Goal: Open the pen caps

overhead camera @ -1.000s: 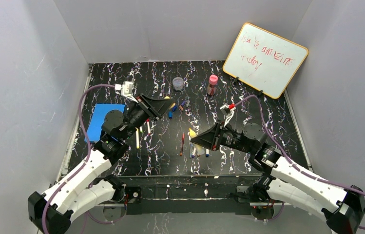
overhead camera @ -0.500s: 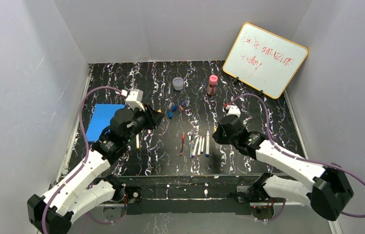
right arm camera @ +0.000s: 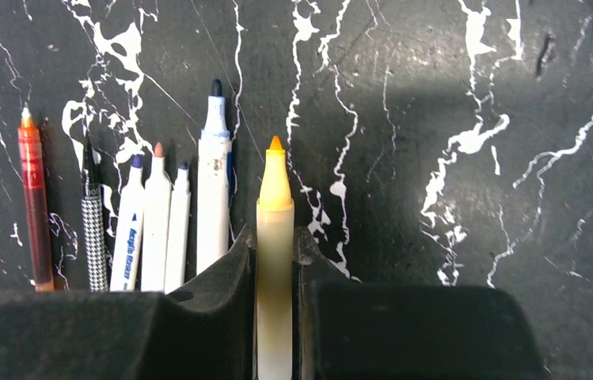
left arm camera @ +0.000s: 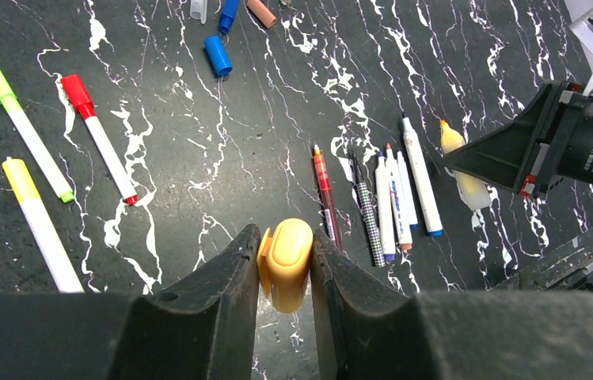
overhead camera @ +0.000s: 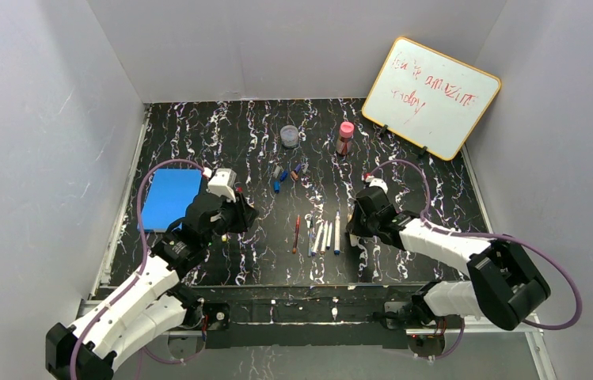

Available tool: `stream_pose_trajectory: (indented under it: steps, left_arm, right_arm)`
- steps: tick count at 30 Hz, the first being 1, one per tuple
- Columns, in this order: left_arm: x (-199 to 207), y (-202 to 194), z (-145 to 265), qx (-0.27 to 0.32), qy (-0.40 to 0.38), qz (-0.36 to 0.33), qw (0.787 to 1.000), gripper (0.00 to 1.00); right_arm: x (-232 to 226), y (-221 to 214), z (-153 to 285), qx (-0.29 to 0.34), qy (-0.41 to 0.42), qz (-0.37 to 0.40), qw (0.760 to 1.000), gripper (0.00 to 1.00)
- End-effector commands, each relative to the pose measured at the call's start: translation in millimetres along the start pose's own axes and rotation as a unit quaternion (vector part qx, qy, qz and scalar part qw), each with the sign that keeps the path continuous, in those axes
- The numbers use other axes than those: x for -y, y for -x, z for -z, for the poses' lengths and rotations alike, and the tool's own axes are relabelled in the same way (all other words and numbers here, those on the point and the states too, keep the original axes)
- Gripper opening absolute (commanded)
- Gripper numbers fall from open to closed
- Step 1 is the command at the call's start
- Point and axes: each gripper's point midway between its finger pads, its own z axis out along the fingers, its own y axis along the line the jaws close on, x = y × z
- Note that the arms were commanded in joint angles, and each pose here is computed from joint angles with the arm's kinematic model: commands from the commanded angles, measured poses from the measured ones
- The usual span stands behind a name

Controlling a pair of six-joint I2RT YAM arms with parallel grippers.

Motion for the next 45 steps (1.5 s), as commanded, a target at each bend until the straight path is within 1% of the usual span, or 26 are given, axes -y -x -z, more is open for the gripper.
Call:
stream_pose_trajectory:
  steps: [1, 6, 10, 14, 19, 21, 25, 28, 32, 35, 39, 42, 45]
  left_arm:
    - [0, 3, 0, 0.002, -0.001, -0.013, 1.0, 0.0]
    - [0, 4, -2, 0.002, 0.0, -0.016, 1.0, 0.0]
    - [0, 3, -3, -0.001, -0.001, -0.018, 1.0, 0.0]
    - [0, 2, -4, -0.002, -0.002, -0.017, 1.0, 0.0]
    - [-1, 1, -6, -0.005, 0.002, -0.019, 1.0, 0.0]
    - [-2, 1, -6, -0.005, 0.004, -0.018, 1.0, 0.0]
    - [-7, -1, -8, -0.009, 0.019, -0.018, 1.0, 0.0]
    - [-11, -3, -10, -0.016, 0.031, -0.017, 0.999, 0.0]
    - [-20, -2, -14, -0.015, 0.062, -0.011, 0.998, 0.0]
    - [-28, 8, -20, -0.007, 0.099, -0.002, 0.995, 0.0]
    - [-35, 17, -44, -0.023, 0.145, 0.002, 0.989, 0.0]
    - [-37, 20, -71, -0.045, 0.166, 0.008, 0.985, 0.0]
    - [-46, 22, -99, -0.065, 0.188, 0.03, 0.98, 0.0]
  right_arm:
    - [-10, 9, -10, 0.015, 0.028, -0.007, 0.999, 0.05]
    - [-7, 3, -17, 0.007, 0.027, -0.019, 0.999, 0.16]
    - [-5, -1, -16, 0.003, 0.026, -0.027, 0.999, 0.27]
    - [-3, -3, -14, 0.001, 0.023, -0.032, 0.999, 0.33]
    - [-4, -1, -11, 0.008, 0.025, -0.038, 0.999, 0.36]
    - [0, -4, -9, 0.001, 0.018, -0.038, 0.999, 0.36]
    - [-3, 2, 0, 0.01, 0.024, -0.043, 0.999, 0.43]
    - [-3, 7, 7, 0.017, 0.021, -0.046, 0.999, 0.45]
    - [-2, 14, 17, 0.027, 0.018, -0.047, 0.998, 0.47]
    - [-4, 20, 30, 0.038, 0.024, -0.049, 0.998, 0.48]
    - [-14, 31, 49, 0.059, 0.058, -0.039, 0.996, 0.48]
    - [-25, 36, 63, 0.071, 0.093, -0.034, 0.993, 0.48]
    - [-31, 40, 73, 0.076, 0.113, -0.033, 0.99, 0.48]
